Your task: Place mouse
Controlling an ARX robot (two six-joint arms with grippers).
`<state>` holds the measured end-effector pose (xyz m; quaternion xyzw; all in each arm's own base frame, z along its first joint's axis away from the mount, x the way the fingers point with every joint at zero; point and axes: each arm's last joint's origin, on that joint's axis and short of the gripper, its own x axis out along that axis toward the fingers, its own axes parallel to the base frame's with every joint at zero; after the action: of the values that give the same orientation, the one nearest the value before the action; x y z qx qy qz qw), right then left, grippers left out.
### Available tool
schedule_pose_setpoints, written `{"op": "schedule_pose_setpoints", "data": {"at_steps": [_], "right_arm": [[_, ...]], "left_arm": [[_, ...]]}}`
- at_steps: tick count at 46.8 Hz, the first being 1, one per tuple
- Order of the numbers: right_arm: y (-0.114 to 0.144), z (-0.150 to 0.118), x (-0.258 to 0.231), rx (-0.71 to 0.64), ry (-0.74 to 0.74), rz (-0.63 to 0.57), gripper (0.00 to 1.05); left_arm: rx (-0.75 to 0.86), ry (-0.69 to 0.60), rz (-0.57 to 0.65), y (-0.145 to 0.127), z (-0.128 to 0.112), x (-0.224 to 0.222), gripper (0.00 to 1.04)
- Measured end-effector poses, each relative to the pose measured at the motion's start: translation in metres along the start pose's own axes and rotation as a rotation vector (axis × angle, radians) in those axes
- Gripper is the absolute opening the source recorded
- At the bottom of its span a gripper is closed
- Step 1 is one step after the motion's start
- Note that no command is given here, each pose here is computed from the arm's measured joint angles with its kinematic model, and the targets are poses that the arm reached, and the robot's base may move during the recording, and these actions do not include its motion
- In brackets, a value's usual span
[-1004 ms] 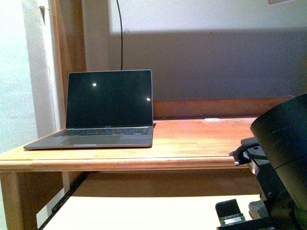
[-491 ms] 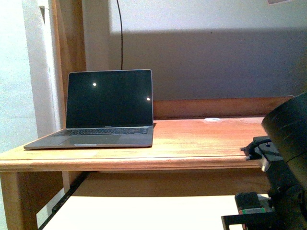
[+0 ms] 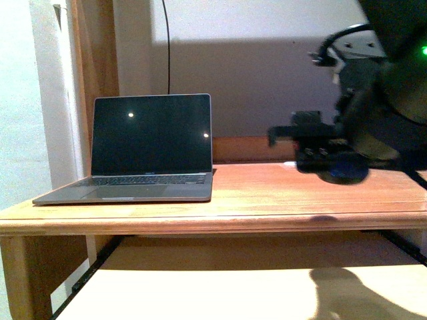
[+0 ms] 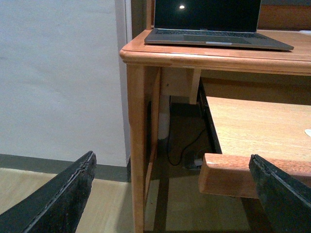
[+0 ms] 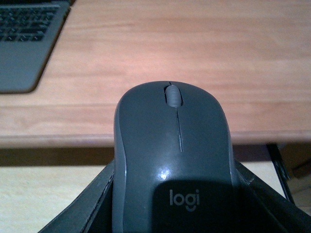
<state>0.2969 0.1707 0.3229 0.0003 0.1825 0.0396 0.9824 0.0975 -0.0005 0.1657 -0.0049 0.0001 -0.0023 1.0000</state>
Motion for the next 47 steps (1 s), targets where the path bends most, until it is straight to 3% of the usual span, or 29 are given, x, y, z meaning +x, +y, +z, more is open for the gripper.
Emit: {"op": "schedule_pose_setpoints", "data": {"at_steps": [9, 16, 26, 41, 47], "right_arm": [[0.053, 0.034, 0.051, -0.039, 0.012, -0.008, 0.55], [0.078, 0.038, 0.092, -0.064, 0.043, -0.074, 0.55], [0.091, 0.033, 0.135, -0.078, 0.077, -0.147, 0.55], [0.103, 0.029, 0.164, -0.074, 0.08, -0.158, 0.55], [0.103, 0.025, 0.169, -0.067, 0.073, -0.157, 0.73]], "left_arm": [[0.0, 0.0, 0.0, 0.0, 0.0, 0.0, 0.97], [0.0, 0.0, 0.0, 0.0, 0.0, 0.0, 0.97], [0.0, 0.0, 0.0, 0.0, 0.0, 0.0, 0.97], [0.0, 0.0, 0.0, 0.0, 0.0, 0.0, 0.97], [0.0, 0.0, 0.0, 0.0, 0.0, 0.0, 0.97]]}}
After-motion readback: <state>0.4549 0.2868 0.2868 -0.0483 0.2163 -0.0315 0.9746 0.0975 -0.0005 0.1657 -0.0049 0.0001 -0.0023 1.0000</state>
